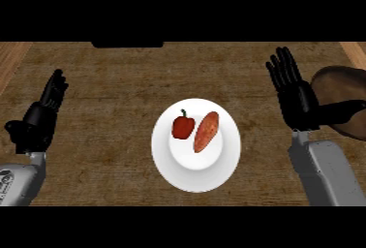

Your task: Pick the sweet potato from the plate and place it in the pan

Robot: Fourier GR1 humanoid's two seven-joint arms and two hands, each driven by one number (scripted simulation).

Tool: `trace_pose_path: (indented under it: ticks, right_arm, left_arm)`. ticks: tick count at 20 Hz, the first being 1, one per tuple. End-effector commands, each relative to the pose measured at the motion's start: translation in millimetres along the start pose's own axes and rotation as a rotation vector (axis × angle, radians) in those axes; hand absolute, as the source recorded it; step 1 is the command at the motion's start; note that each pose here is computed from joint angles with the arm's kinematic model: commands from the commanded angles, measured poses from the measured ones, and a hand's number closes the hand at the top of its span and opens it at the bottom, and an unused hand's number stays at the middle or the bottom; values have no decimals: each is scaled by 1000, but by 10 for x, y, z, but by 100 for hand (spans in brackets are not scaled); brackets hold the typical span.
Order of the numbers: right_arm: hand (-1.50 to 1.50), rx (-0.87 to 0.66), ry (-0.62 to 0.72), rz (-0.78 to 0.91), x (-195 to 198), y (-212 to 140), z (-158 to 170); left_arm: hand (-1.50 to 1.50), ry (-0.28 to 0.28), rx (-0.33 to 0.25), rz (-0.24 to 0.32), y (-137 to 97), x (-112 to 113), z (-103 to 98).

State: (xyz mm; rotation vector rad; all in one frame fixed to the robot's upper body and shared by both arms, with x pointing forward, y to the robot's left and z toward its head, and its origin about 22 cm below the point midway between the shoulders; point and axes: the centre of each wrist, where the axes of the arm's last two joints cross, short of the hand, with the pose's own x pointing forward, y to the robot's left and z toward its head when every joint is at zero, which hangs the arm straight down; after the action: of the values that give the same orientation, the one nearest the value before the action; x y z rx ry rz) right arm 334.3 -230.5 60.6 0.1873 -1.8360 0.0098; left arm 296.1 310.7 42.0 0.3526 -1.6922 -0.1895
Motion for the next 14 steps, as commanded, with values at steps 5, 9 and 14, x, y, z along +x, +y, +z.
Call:
trace_pose_path:
  ticks: [5, 9, 14]
  right_arm:
    - [150, 150, 46, 513, 167, 484, -456]
    - [-150, 101, -32, 1028, 138, 116, -420]
    - [-150, 78, -213, 1013, -96, 1017, -377]
  left_arm:
    - [0, 167, -262, 293, -848, 8, 175]
    - [0, 269, -348, 385, -1055, -134, 368]
    - [0, 300, -347, 446, -1025, -100, 420]
